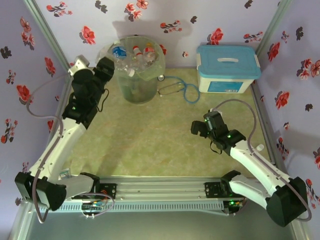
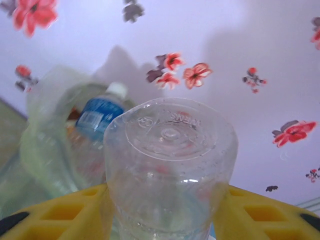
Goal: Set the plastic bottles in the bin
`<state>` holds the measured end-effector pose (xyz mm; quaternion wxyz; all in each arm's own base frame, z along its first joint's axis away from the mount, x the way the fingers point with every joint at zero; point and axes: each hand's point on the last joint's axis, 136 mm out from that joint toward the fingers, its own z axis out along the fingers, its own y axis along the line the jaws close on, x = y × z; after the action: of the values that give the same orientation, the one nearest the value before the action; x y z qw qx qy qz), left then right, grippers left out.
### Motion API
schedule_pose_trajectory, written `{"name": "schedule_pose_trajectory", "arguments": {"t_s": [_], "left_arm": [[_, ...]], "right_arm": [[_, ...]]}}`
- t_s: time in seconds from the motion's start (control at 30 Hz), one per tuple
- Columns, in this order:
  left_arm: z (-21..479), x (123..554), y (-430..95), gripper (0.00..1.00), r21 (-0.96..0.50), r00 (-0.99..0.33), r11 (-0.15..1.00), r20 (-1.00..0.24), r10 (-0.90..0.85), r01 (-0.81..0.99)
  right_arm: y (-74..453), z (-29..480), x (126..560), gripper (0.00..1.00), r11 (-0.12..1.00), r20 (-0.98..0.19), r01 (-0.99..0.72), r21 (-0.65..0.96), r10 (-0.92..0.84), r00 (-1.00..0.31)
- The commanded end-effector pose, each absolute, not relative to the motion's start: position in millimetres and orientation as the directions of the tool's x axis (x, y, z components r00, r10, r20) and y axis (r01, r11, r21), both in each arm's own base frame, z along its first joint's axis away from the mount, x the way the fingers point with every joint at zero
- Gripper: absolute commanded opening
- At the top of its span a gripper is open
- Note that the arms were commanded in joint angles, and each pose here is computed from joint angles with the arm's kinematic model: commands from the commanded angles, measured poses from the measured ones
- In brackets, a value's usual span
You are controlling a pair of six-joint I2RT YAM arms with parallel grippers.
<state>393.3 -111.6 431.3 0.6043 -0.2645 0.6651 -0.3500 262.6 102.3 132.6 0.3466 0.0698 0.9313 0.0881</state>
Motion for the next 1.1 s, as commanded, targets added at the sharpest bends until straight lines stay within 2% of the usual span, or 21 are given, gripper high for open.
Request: {"name": "schedule_pose_trajectory", "arguments": {"t_s": [0.0,0.13,0.33,0.6,0.83,0.93,1.07], "left_arm": [[435.6,408.1,-121.3,0.52,-0.634,-0.168,0.769,-0.769,-0.616,0.082],[452.6,447.6,-139.8,0.51,-0.582,-0.216,0.802,-0.807,-0.550,0.135],[436.1,511.3,-166.2,0.52,-0.520,-0.371,0.841,-0.818,-0.440,0.148],[398.8,542.2,-176.6,0.53,-0.476,-0.501,0.871,-0.786,-0.362,0.118],[375.2,558.3,-174.3,0.54,-0.453,-0.527,0.884,-0.781,-0.334,0.112],[367.5,564.2,-172.1,0.59,-0.429,-0.549,0.895,-0.780,-0.300,0.120],[354.2,567.6,-173.1,0.71,-0.393,-0.576,0.910,-0.777,-0.254,0.130]], "right_arm": [[102.7,146.6,267.2,0.99,0.969,-0.661,0.066,0.240,0.213,-0.719],[98.5,152.1,262.3,0.99,0.967,-0.673,0.069,0.247,0.222,-0.705],[89.6,154.5,253.3,0.99,0.968,-0.682,0.082,0.237,0.226,-0.696],[81.3,151.9,245.0,0.99,0.968,-0.690,0.098,0.232,0.235,-0.685],[79.4,151.6,242.6,0.99,0.972,-0.688,0.094,0.216,0.220,-0.691],[79.1,150.9,242.5,0.99,0.971,-0.689,0.096,0.217,0.222,-0.690],[82.0,149.8,244.7,0.99,0.969,-0.685,0.093,0.227,0.227,-0.692]]}}
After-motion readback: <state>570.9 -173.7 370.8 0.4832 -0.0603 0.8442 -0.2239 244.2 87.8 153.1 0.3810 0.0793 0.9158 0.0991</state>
